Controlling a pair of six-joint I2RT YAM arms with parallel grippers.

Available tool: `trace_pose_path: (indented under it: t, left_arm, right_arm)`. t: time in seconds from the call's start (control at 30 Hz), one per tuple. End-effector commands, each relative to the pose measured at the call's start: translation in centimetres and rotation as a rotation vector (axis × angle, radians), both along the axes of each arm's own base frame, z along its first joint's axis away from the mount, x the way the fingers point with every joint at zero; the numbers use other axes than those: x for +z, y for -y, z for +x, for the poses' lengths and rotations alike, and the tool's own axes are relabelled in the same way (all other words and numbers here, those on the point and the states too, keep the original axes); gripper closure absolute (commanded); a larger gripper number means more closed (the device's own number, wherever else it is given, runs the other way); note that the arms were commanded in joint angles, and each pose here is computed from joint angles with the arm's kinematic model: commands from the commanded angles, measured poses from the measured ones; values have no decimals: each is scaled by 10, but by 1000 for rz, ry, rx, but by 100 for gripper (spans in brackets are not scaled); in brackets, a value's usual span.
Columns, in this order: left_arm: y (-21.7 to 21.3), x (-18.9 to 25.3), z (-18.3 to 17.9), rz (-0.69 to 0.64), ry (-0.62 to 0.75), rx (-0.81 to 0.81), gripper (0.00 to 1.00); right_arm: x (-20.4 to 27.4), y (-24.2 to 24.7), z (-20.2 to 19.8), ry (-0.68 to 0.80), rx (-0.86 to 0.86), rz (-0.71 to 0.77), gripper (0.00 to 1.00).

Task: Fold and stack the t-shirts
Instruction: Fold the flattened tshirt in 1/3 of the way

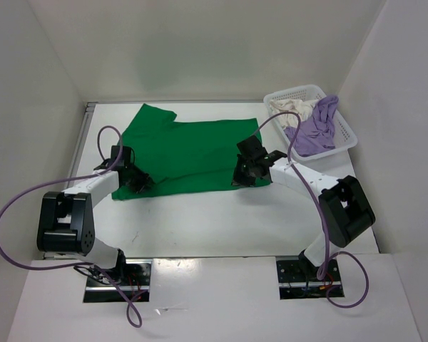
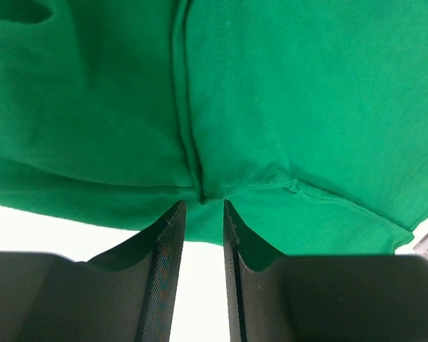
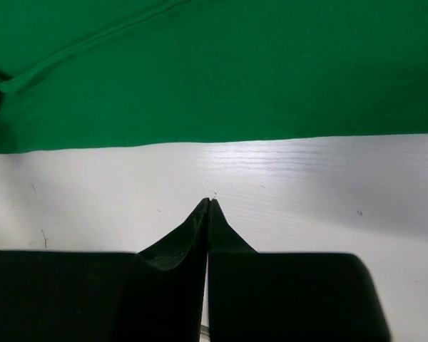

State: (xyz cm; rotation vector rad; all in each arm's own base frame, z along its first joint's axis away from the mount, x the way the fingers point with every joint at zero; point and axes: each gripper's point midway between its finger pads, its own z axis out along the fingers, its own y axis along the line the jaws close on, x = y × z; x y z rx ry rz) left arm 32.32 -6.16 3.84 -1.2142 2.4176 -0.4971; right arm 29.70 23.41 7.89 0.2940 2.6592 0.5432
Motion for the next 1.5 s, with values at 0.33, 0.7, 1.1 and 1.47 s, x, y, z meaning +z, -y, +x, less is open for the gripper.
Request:
trace_pose_path:
  t: [0.33,0.7,1.1,1.47]
  left_arm:
    - [4,-4,19,-30,30,-5,68]
    - [21,45,58,20,162,-60,93]
    - [47,26,102,34,136,-190,66]
    - [44,84,87,124,288,-239,51]
  right_arm:
    - [13,-6,-1,41,36,40,98]
    - [14,-9,-1,44,42,52,98]
    - [18,-11,0,52,55,59,98]
    - [6,-10,11,50,50,12,100]
